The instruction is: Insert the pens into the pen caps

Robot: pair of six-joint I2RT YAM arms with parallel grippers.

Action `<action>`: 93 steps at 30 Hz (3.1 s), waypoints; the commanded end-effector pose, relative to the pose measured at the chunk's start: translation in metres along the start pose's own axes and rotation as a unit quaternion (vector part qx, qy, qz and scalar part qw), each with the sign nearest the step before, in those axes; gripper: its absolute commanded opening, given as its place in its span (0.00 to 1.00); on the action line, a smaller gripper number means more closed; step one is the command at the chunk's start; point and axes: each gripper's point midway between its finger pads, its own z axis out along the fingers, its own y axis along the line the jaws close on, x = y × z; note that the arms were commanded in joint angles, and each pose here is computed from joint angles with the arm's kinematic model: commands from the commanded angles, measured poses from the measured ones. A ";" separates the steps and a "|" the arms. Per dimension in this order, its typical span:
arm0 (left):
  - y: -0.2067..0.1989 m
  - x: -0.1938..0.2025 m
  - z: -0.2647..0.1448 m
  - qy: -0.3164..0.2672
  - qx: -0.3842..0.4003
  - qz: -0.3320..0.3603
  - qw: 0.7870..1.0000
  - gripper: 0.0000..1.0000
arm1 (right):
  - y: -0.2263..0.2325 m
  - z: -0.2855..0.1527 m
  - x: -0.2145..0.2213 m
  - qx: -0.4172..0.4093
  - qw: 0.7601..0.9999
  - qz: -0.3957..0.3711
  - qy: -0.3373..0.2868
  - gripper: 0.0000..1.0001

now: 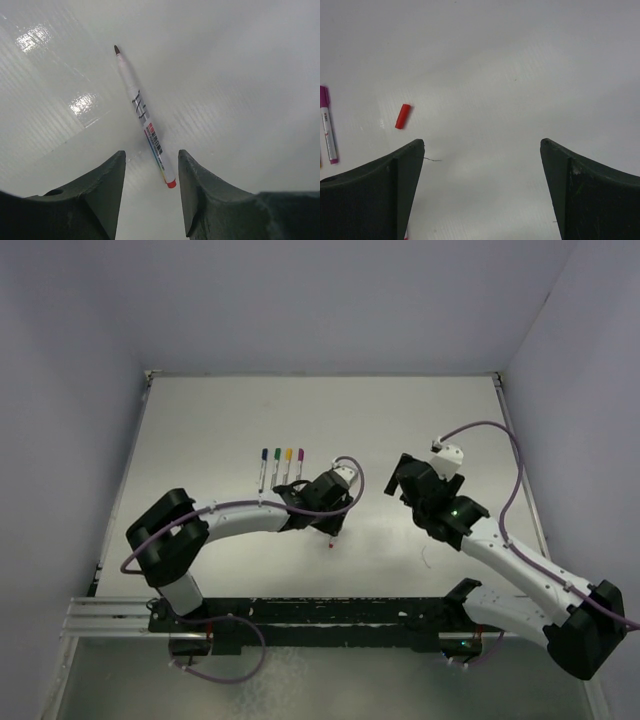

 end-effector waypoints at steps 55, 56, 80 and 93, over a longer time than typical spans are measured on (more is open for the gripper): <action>0.054 0.014 -0.057 -0.016 -0.070 -0.025 0.997 0.00 | 0.136 0.072 0.054 -0.076 0.985 -0.008 0.152 0.55; 0.055 0.015 -0.058 -0.017 -0.071 -0.026 0.997 0.00 | 0.139 0.075 0.056 -0.075 0.985 -0.007 0.153 0.55; 0.065 0.023 -0.059 -0.017 -0.090 -0.029 0.995 0.00 | 0.147 0.113 0.087 -0.012 0.984 -0.007 0.176 0.44; 0.066 0.021 -0.055 -0.018 -0.090 -0.029 0.995 0.00 | 0.136 0.121 0.106 0.018 0.981 -0.018 0.194 0.42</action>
